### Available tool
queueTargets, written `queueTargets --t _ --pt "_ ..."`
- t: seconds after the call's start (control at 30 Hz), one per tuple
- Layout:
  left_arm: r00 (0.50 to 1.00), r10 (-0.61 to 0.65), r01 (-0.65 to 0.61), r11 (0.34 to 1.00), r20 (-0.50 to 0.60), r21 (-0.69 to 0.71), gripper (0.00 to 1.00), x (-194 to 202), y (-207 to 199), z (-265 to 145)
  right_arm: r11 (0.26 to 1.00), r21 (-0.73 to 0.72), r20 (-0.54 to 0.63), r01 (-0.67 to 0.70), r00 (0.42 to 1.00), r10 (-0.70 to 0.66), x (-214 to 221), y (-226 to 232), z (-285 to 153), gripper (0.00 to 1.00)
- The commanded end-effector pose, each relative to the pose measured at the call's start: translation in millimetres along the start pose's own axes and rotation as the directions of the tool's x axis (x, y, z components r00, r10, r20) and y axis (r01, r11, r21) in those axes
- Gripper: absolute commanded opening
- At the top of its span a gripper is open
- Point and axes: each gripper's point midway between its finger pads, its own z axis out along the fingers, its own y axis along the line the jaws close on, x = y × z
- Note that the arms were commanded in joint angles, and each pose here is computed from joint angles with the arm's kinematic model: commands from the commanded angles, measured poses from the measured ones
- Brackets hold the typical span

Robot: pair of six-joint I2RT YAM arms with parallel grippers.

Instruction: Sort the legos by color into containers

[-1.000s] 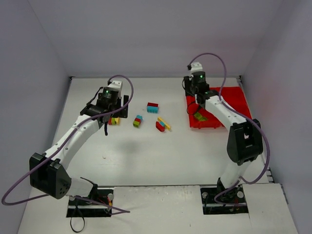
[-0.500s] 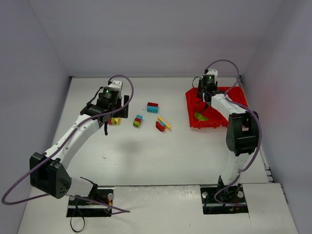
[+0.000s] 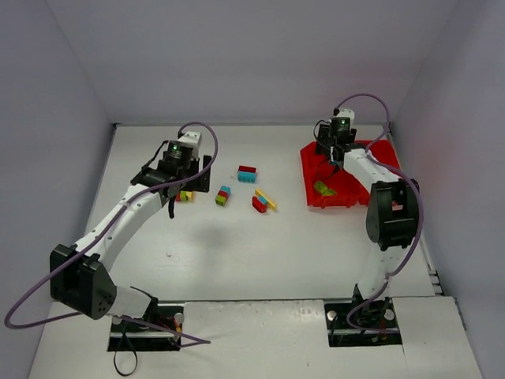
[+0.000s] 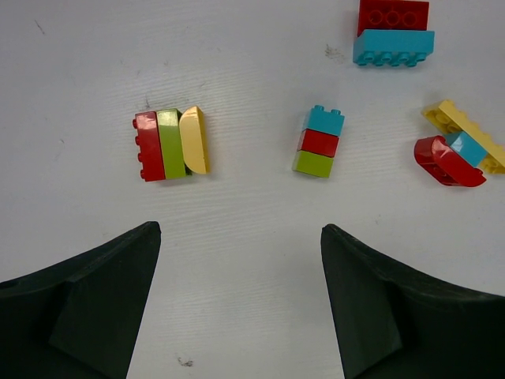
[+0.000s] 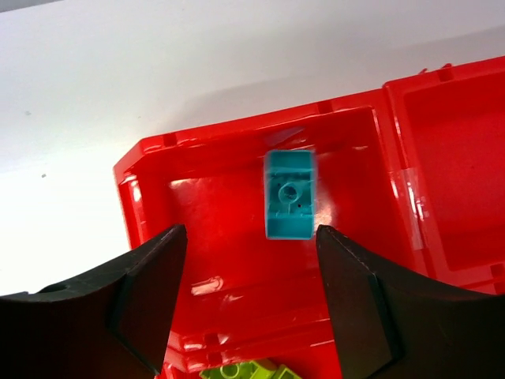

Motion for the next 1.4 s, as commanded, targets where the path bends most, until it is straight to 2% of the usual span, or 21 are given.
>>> queueTargets --t 0.0,0.17,0.33,0.5,0.67,0.93,1.07,1.17,1.2,1.23,1.27,1.3,1.33,1.37 --pt "0.998 -0.02 0.017 0.999 0.059 0.049 0.76 -20 -8 -4 0.995 -0.091 0.161 -0.042 0.985 0.056 -67 10 -47 0.64" --pt "0.999 0.017 -0.019 0.994 0.027 0.111 0.76 -11 -29 2 0.975 -0.215 0.197 -0.05 0.976 0.093 -73 23 -100 0.63" --pt "0.994 0.107 -0.102 0.986 -0.036 0.133 0.76 9 -49 21 0.922 -0.385 0.206 -0.035 0.971 0.123 -64 50 -153 0.64" --pt "0.99 0.122 -0.11 0.983 -0.072 0.144 0.76 14 -62 48 0.866 -0.499 0.171 -0.033 0.976 0.135 -32 70 -185 0.64" --pt "0.979 0.146 -0.124 0.981 -0.145 0.15 0.75 30 -72 83 0.834 -0.55 0.121 -0.039 0.985 0.125 1 80 -194 0.64" --pt "0.954 0.259 -0.242 0.963 -0.154 0.118 0.74 35 -74 128 0.808 -0.588 0.079 -0.046 0.99 0.114 29 83 -200 0.64" --pt "0.946 0.28 -0.26 0.957 -0.164 0.131 0.69 39 -76 141 0.796 -0.603 0.067 -0.049 0.991 0.112 36 83 -205 0.64" --pt "0.938 0.286 -0.261 0.954 -0.195 0.146 0.6 50 -78 149 0.79 -0.611 0.07 -0.047 0.991 0.113 38 82 -210 0.64" --pt "0.937 0.288 -0.261 0.953 -0.199 0.151 0.53 53 -79 149 0.788 -0.613 0.071 -0.046 0.991 0.113 38 82 -211 0.64" --pt "0.935 0.289 -0.261 0.953 -0.204 0.156 0.5 56 -79 149 0.788 -0.615 0.071 -0.045 0.991 0.112 38 81 -212 0.64" --pt "0.937 0.288 -0.258 0.952 -0.197 0.165 0.41 56 -79 144 0.781 -0.623 0.072 -0.043 0.991 0.112 38 83 -215 0.64" --pt "0.939 0.286 -0.257 0.952 -0.189 0.166 0.41 53 -80 142 0.78 -0.624 0.073 -0.042 0.991 0.112 37 83 -215 0.64" --pt "0.94 0.286 -0.257 0.952 -0.183 0.169 0.36 51 -80 138 0.772 -0.634 0.066 -0.045 0.991 0.113 38 85 -216 0.64" --pt "0.942 0.286 -0.257 0.951 -0.177 0.172 0.25 49 -81 136 0.765 -0.642 0.066 -0.046 0.991 0.115 36 86 -218 0.64"
